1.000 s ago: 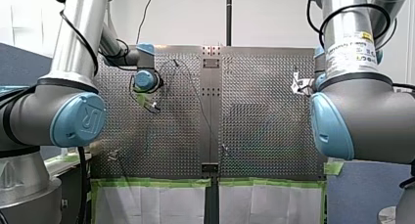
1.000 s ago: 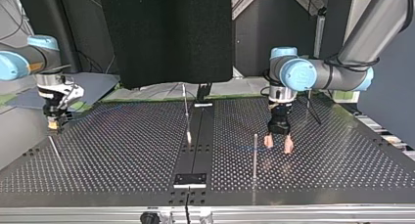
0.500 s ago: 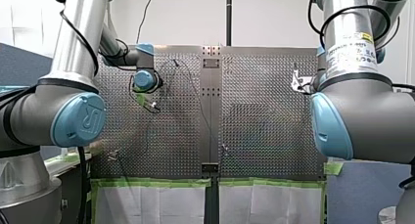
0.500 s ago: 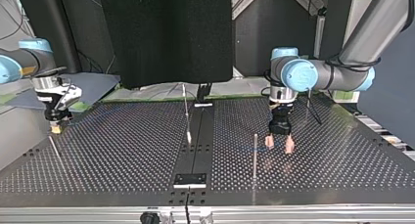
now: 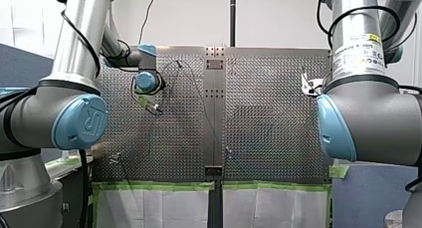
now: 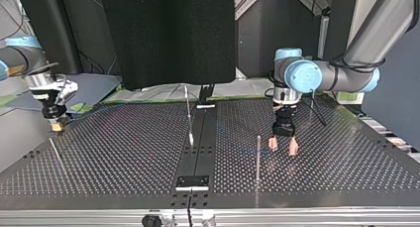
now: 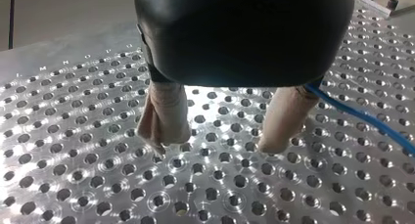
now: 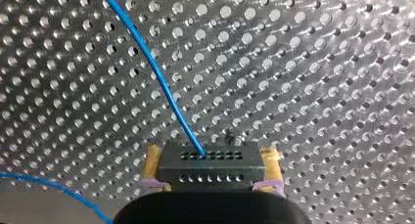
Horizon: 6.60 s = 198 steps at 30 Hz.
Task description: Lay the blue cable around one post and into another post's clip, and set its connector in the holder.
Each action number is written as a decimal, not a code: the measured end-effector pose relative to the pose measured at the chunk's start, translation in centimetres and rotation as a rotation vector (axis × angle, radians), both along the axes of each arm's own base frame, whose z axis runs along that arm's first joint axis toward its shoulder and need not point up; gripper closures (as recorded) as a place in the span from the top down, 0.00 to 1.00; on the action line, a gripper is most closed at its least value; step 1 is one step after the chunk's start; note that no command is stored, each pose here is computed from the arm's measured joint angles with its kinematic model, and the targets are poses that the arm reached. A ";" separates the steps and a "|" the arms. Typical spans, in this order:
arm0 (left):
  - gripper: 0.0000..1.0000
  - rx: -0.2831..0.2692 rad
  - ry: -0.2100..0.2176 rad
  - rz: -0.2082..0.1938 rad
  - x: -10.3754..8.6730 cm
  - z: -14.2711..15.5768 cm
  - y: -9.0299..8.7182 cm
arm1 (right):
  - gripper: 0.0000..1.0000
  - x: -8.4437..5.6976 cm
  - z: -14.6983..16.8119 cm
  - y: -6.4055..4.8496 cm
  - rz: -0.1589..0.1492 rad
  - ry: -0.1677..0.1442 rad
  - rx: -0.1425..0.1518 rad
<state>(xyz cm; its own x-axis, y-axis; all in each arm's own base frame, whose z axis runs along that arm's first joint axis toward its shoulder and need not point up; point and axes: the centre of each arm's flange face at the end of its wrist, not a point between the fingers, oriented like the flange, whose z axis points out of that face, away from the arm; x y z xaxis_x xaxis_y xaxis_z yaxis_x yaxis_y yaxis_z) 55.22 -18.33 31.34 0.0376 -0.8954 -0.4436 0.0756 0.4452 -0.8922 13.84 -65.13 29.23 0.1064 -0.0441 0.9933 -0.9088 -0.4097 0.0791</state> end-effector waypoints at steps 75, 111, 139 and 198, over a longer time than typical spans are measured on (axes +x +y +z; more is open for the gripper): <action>1.00 0.025 0.004 0.013 0.1 -0.1 0.5 | 0.00 -1.2 -0.7 -2.4 -0.027 -0.048 -0.069; 1.00 0.025 0.003 0.013 0.2 0.0 0.6 | 0.00 -0.7 -1.0 -2.7 -0.022 -0.052 -0.089; 1.00 0.025 0.001 0.014 0.2 0.0 0.7 | 0.00 -0.6 -1.0 -2.9 -0.026 -0.072 -0.096; 1.00 0.060 0.036 0.035 -0.5 0.2 0.7 | 0.99 0.3 -1.0 -3.0 -0.047 -0.095 -0.104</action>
<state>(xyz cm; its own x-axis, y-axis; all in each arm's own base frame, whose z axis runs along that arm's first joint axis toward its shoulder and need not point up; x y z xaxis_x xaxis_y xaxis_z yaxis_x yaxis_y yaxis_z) 54.76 -17.61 31.57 0.0515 -0.8656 -0.4980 0.0279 0.4998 -0.8657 14.14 -68.18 28.21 0.0123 0.0572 0.9983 -0.9323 -0.3604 0.0321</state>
